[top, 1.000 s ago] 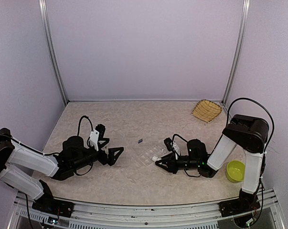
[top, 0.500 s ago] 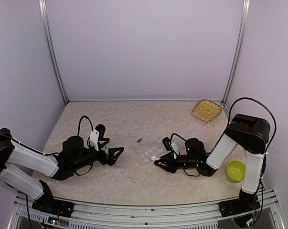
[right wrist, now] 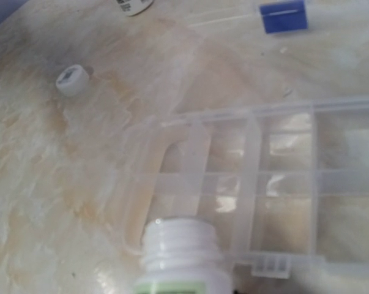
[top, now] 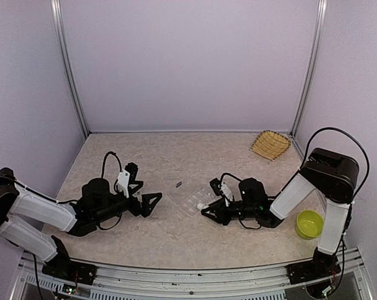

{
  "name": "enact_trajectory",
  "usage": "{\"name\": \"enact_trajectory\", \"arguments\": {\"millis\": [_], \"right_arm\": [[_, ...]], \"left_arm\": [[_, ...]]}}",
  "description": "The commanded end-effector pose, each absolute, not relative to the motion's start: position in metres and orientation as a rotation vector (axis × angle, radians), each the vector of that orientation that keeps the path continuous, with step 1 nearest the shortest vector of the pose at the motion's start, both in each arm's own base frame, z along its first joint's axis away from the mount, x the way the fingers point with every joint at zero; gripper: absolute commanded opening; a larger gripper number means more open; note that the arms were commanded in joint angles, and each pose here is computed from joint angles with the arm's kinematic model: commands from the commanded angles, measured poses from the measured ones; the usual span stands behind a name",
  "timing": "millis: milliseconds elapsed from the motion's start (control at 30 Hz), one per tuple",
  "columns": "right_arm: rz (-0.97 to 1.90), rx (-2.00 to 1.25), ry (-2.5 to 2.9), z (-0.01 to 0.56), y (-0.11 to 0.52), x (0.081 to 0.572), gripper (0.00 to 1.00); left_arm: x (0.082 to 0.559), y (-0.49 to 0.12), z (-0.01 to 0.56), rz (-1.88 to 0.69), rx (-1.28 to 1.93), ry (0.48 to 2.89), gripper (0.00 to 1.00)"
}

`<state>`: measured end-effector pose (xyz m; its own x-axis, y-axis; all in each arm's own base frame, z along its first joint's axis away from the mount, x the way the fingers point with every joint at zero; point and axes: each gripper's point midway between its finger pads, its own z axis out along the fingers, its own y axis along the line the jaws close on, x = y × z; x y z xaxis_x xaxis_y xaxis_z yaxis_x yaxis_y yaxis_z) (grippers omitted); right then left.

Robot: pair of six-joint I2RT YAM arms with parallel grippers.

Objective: Sort the pills into containers
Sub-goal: Pour the pill into the compartment of the pill container.

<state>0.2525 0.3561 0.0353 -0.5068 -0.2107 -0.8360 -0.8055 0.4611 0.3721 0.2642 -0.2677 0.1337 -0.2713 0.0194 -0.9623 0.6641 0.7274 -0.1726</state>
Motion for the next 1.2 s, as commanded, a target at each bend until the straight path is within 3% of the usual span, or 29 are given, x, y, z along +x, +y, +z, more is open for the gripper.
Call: {"name": "enact_trajectory", "arguments": {"millis": [0, 1167], "right_arm": [[0.983, -0.871, 2.031, 0.0288, 0.3548, 0.2498, 0.11], [0.895, -0.946, 2.133, 0.0327, 0.3614, 0.2499, 0.1]], "left_arm": [[0.2646, -0.2674, 0.1371, -0.699, 0.534, 1.738, 0.99], [0.2645, -0.2681, 0.1363, -0.701, 0.537, 1.74, 0.99]]}}
